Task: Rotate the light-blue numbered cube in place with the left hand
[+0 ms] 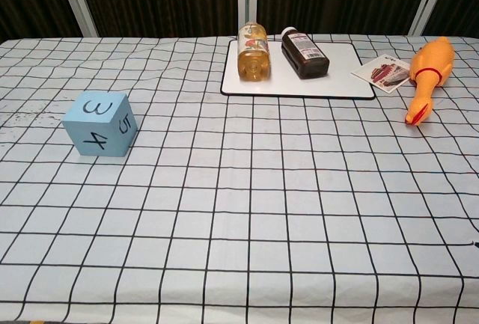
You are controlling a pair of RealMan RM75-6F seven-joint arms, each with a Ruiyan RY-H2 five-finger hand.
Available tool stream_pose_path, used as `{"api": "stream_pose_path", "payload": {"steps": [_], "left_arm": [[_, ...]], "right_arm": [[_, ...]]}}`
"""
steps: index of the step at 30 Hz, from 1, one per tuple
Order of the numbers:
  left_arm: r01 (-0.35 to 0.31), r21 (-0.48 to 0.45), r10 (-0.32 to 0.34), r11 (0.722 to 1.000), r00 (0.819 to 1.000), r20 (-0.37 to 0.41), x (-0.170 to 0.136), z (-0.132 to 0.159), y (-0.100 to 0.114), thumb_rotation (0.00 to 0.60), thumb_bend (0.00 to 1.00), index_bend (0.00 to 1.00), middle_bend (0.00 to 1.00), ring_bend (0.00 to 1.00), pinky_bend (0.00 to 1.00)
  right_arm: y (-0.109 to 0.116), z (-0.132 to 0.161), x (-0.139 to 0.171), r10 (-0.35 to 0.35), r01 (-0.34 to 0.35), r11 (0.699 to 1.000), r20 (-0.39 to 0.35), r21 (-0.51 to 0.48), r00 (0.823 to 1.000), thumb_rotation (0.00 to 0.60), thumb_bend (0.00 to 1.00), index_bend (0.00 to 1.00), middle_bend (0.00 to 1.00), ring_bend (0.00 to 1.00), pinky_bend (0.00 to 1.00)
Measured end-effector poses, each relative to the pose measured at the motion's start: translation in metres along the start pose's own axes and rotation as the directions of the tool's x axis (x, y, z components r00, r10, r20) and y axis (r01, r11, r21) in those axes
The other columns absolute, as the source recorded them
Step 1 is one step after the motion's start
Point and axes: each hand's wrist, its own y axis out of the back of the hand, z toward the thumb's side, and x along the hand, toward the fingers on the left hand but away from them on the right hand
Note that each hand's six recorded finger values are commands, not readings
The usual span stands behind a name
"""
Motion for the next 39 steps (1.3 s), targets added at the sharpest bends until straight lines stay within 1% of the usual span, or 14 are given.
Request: {"api": "stream_pose_path", "payload": {"steps": [4,11,15,17,19,21,23,25,26,28,31,34,37,39], "left_arm": [[0.014,-0.009,-0.014,1.0,1.0,-0.002,0.0,0.0,-0.003,0.6,0.04,0.17,0.11,0.03,0.13],[0.008,-0.034,-0.008,0.999,1.0,0.009,0.002,0.005,0.002,0.6,0.04,0.17,0.11,0.03,0.14],[0.031,-0.054,-0.03,0.998,0.999,0.017,0.0,0.009,0.002,0.6,0.05,0.17,0.12,0.04,0.18],[0.05,-0.064,-0.048,0.997,0.998,0.028,0.001,0.013,0.003,0.6,0.07,0.17,0.2,0.12,0.26],[0.061,-0.066,-0.059,0.996,0.997,0.042,0.002,0.016,0.004,0.6,0.11,0.17,0.36,0.31,0.42],[0.082,-0.072,-0.077,0.994,0.995,0.063,0.002,0.021,0.001,0.6,0.15,0.18,0.45,0.41,0.54],[0.107,-0.074,-0.1,0.992,0.991,0.085,0.004,0.026,-0.004,0.6,0.19,0.21,0.56,0.53,0.62],[0.127,-0.076,-0.119,0.989,0.987,0.109,0.005,0.033,-0.008,0.6,0.23,0.27,0.71,0.67,0.7],[0.141,-0.085,-0.13,0.986,0.984,0.126,0.005,0.038,-0.011,0.6,0.27,0.31,0.78,0.73,0.73],[0.165,-0.108,-0.147,0.98,0.977,0.155,0.005,0.046,-0.014,0.6,0.32,0.34,0.82,0.77,0.76],[0.198,-0.133,-0.165,0.971,0.96,0.225,0.006,0.064,-0.022,0.6,0.34,0.35,0.84,0.81,0.77],[0.236,-0.111,-0.196,0.965,0.939,0.284,0.009,0.08,-0.032,0.6,0.35,0.33,0.84,0.81,0.77],[0.279,-0.084,-0.235,0.957,0.91,0.34,0.016,0.099,-0.042,0.6,0.36,0.31,0.84,0.81,0.78],[0.309,-0.06,-0.265,0.949,0.887,0.378,0.02,0.112,-0.048,0.6,0.36,0.3,0.84,0.81,0.77]], "right_arm": [[0.001,0.0,0.0,-0.002,0.002,1.0,-0.001,-0.002,1.0,0.6,0.0,0.0,0.0,0.0,0.0],[0.004,0.0,-0.001,-0.011,0.011,1.0,0.001,-0.007,1.0,0.6,0.0,0.0,0.0,0.0,0.0],[0.005,0.001,-0.001,-0.013,0.013,1.0,0.001,-0.019,1.0,0.6,0.0,0.0,0.0,0.0,0.0],[0.007,0.002,-0.002,-0.02,0.02,1.0,0.001,-0.022,1.0,0.6,0.0,0.0,0.0,0.0,0.0],[0.007,0.003,-0.002,-0.02,0.02,1.0,-0.001,-0.023,1.0,0.6,0.0,0.0,0.0,0.0,0.0],[0.008,0.003,-0.001,-0.023,0.022,1.0,-0.007,-0.017,1.0,0.6,0.0,0.0,0.0,0.0,0.0],[0.012,0.003,-0.002,-0.031,0.031,0.999,-0.008,-0.015,0.999,0.6,0.0,0.0,0.0,0.0,0.0],[0.015,0.002,-0.002,-0.04,0.04,0.999,-0.004,-0.018,0.999,0.6,0.0,0.0,0.0,0.0,0.0],[0.017,0.002,-0.003,-0.045,0.045,0.999,-0.001,-0.021,0.999,0.6,0.0,0.0,0.0,0.0,0.0],[0.019,0.002,-0.004,-0.049,0.049,0.998,0.0,-0.024,0.999,0.6,0.0,0.0,0.0,0.0,0.0],[0.018,0.003,-0.004,-0.047,0.047,0.999,-0.001,-0.027,0.999,0.6,0.0,0.0,0.0,0.0,0.0],[0.014,0.004,-0.005,-0.035,0.035,0.999,-0.001,-0.029,0.999,0.6,0.0,0.0,0.0,0.0,0.0],[0.015,0.005,-0.006,-0.036,0.036,0.999,-0.001,-0.031,0.999,0.6,0.0,0.0,0.0,0.0,0.0],[0.017,0.005,-0.006,-0.042,0.042,0.999,-0.002,-0.031,0.999,0.6,0.0,0.0,0.0,0.0,0.0]]}}
